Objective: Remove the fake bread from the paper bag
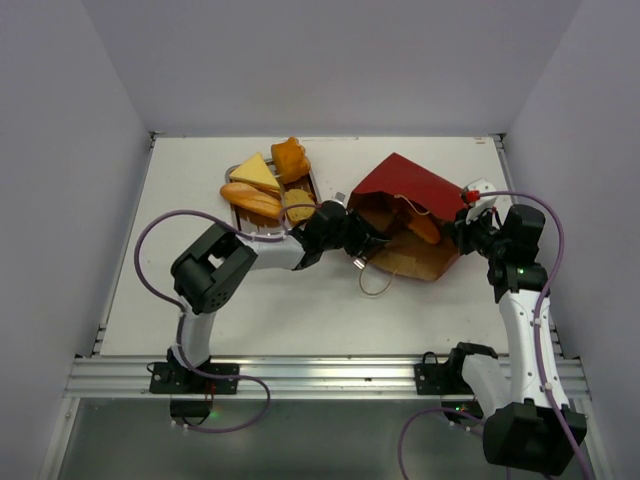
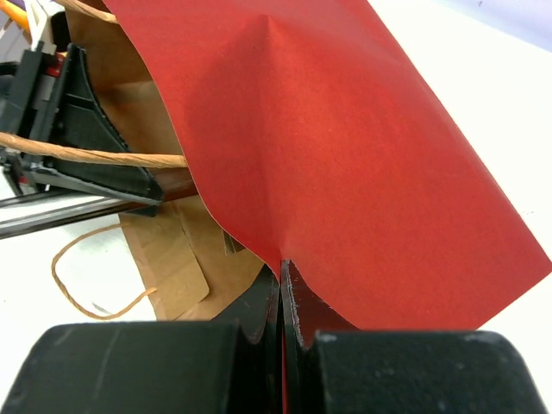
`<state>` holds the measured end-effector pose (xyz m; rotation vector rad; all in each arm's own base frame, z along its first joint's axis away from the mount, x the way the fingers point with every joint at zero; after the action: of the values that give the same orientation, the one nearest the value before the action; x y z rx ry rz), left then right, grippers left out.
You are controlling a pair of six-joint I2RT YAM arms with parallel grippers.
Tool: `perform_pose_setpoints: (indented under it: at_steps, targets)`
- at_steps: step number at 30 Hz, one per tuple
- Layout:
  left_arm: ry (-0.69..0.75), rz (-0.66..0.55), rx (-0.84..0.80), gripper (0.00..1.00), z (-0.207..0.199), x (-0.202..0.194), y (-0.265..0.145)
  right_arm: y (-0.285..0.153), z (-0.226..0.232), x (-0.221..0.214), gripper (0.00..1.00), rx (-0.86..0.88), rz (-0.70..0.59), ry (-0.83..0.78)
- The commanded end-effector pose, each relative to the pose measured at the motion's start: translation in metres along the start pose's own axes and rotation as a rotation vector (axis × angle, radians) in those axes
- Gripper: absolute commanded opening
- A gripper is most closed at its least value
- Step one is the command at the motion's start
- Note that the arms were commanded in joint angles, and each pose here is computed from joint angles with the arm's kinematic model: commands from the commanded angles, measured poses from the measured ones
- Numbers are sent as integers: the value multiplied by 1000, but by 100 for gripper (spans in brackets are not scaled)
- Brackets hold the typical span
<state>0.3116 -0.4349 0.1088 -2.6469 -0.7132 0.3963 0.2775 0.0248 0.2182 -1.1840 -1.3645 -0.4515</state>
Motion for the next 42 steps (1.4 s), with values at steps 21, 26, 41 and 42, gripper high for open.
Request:
perform_pose_setpoints:
  at_steps: [21,26,41,42]
  targets:
    - [84,77,-256,0,-63,-33,-80,-1,1,6,0,7,-31,-19]
    - [89,88,-256,0,-55,-38,-95,-1,1,5,0,7,-30,-19]
    - [200,220,-277,0,-41,-70,-148,-2,1,6,0,5,-34,-23]
    - [206,226,-264,0,-36,-72,-151,-2,1,5,0,3,-32,-21]
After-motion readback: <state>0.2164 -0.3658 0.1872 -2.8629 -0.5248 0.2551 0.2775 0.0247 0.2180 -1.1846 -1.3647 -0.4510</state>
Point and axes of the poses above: each gripper's point midway between its finger pads, its own y axis out along the fingers, its own z axis along the line the jaws close on, x = y × z, the point moved 2 cm from there along -y, back along the fingers, and after that the axes turned 10 degrees about -y, right-handed, at the moved point
